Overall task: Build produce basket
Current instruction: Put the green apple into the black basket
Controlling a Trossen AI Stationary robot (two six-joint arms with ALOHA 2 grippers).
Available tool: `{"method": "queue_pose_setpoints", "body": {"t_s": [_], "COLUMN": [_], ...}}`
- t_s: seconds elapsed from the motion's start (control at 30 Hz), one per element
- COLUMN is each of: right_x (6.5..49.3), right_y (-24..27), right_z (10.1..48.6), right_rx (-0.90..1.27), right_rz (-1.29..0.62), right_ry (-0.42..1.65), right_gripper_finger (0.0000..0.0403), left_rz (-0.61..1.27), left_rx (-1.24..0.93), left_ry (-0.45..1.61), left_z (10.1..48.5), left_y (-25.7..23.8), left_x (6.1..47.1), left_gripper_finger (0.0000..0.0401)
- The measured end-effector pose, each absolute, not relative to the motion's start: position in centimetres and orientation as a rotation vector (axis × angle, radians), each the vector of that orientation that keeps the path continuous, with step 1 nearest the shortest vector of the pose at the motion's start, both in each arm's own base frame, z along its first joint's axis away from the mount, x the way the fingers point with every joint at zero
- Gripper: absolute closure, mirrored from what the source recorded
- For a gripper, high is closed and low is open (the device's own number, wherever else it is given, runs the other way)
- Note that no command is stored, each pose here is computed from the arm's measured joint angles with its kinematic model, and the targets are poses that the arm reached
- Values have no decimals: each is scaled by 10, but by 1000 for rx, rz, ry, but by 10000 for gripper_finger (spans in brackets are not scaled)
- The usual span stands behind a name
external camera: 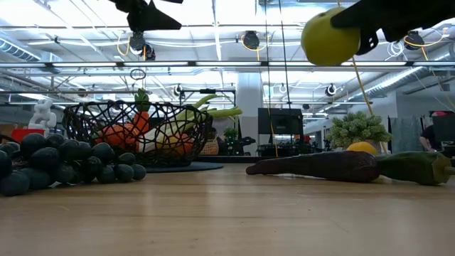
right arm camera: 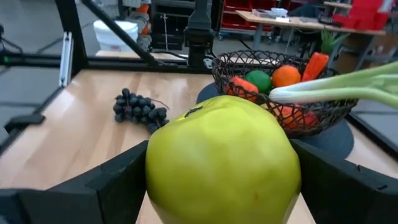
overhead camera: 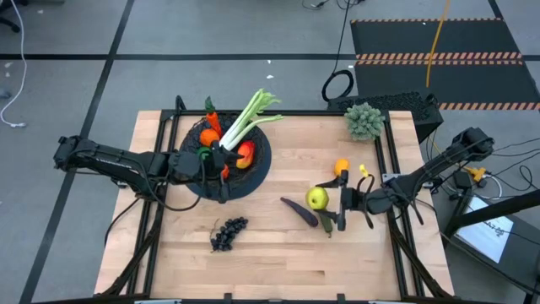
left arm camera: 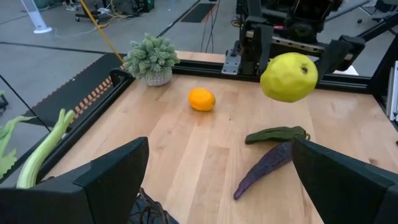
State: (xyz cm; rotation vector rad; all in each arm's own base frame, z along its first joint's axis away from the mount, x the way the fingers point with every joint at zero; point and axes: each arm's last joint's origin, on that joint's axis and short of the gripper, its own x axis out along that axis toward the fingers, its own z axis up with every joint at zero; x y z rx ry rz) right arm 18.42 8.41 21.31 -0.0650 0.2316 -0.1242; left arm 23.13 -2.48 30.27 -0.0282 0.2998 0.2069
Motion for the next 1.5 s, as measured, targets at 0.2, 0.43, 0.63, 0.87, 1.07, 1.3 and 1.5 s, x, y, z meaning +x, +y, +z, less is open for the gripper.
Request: {"method": "queue_pose_setpoints", "body": {"t_s": [0.2, 0.43, 0.63, 0.87, 1.07, 1.3, 1.5], "right_x": [184, 186, 189, 192, 188, 178, 171], "right_y": [84, 83, 79, 73, 70, 62, 53], "right_z": [213, 221, 230, 230, 218, 209, 196], "right_rx": [-63, 23, 173, 389, 539, 615, 584], "right_rz": [-139, -159, -182, -216, -217, -200, -224], "right_ry": [228, 151, 63, 28, 5, -128, -161], "right_gripper_finger": [56, 55, 55, 55, 55, 55, 55], "left_rz": [198, 187, 187, 180, 160, 145, 145], "left_rx": [-40, -46, -47, -55, -58, -57, -58], "left_ry": [313, 306, 304, 303, 282, 275, 271], "left_z": [298, 299, 299, 299, 301, 302, 302], "left_y": [-28, -30, -30, -32, -37, -40, -40], "left_x": [231, 231, 231, 230, 230, 230, 230], "left_gripper_finger": [9, 9, 9, 9, 9, 9, 9]}}
